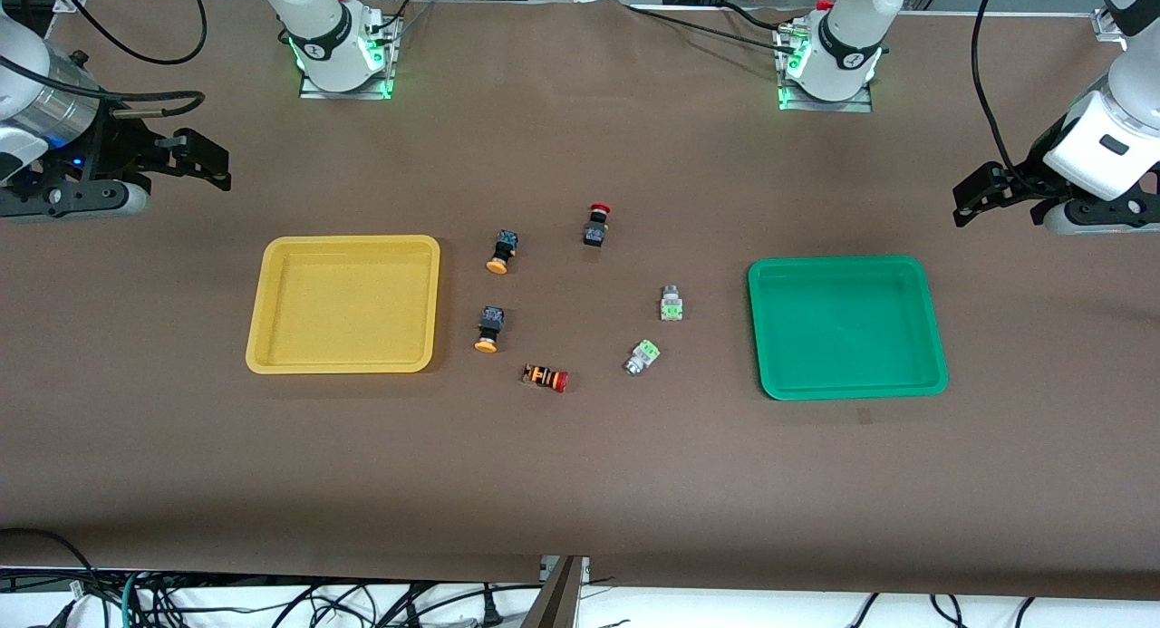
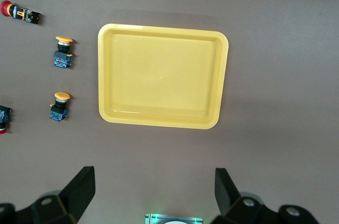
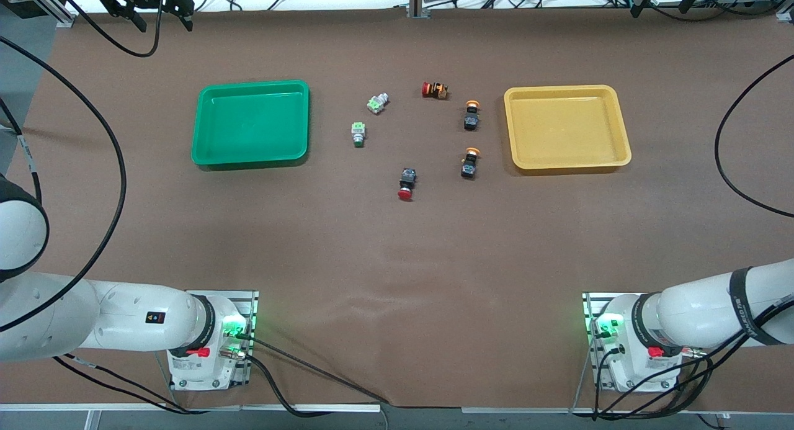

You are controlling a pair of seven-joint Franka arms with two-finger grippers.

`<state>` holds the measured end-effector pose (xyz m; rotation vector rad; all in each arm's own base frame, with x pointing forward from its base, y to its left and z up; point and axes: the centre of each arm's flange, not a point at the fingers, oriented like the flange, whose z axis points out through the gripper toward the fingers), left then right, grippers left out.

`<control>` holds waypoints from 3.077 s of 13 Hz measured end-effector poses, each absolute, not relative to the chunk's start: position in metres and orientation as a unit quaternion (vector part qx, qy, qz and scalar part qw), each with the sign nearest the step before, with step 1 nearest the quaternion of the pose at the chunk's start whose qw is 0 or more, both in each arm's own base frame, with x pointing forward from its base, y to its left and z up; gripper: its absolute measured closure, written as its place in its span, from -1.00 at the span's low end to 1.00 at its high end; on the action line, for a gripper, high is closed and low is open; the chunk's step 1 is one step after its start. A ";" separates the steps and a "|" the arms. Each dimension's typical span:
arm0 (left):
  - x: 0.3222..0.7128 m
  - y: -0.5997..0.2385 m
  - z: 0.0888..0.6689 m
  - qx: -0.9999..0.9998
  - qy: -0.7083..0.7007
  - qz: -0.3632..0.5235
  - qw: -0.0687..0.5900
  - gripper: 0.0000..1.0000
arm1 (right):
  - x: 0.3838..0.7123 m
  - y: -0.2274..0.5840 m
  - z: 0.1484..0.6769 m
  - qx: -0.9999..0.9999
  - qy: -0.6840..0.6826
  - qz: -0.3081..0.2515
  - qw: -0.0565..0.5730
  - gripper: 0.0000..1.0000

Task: Place green and yellow buttons in trays
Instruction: 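Move the right gripper toward the yellow buttons while the left gripper reaches the green buttons, then grasp a yellow button with the right gripper while the left gripper grasps a green button, then place the yellow button in the yellow tray while the left gripper places the green button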

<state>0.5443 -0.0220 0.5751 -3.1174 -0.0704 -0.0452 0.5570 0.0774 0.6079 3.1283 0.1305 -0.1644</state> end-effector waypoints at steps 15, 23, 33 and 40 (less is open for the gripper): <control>0.536 -0.112 0.509 -0.993 0.057 0.106 0.016 -1.00 | 0.637 0.203 0.343 0.993 0.004 -0.115 0.002 -1.00; 0.577 -0.293 0.279 -0.996 0.029 0.072 -0.048 -1.00 | 0.522 0.368 0.221 0.981 -0.148 -0.126 -0.013 -1.00; 0.557 -0.350 0.180 -0.996 0.025 0.054 -0.063 -0.63 | 0.494 0.373 0.182 0.978 -0.165 -0.128 -0.008 0.13; 0.570 -0.336 0.210 -0.995 0.052 0.087 -0.003 0.17 | 0.595 0.142 0.224 0.987 -0.021 -0.157 0.036 0.13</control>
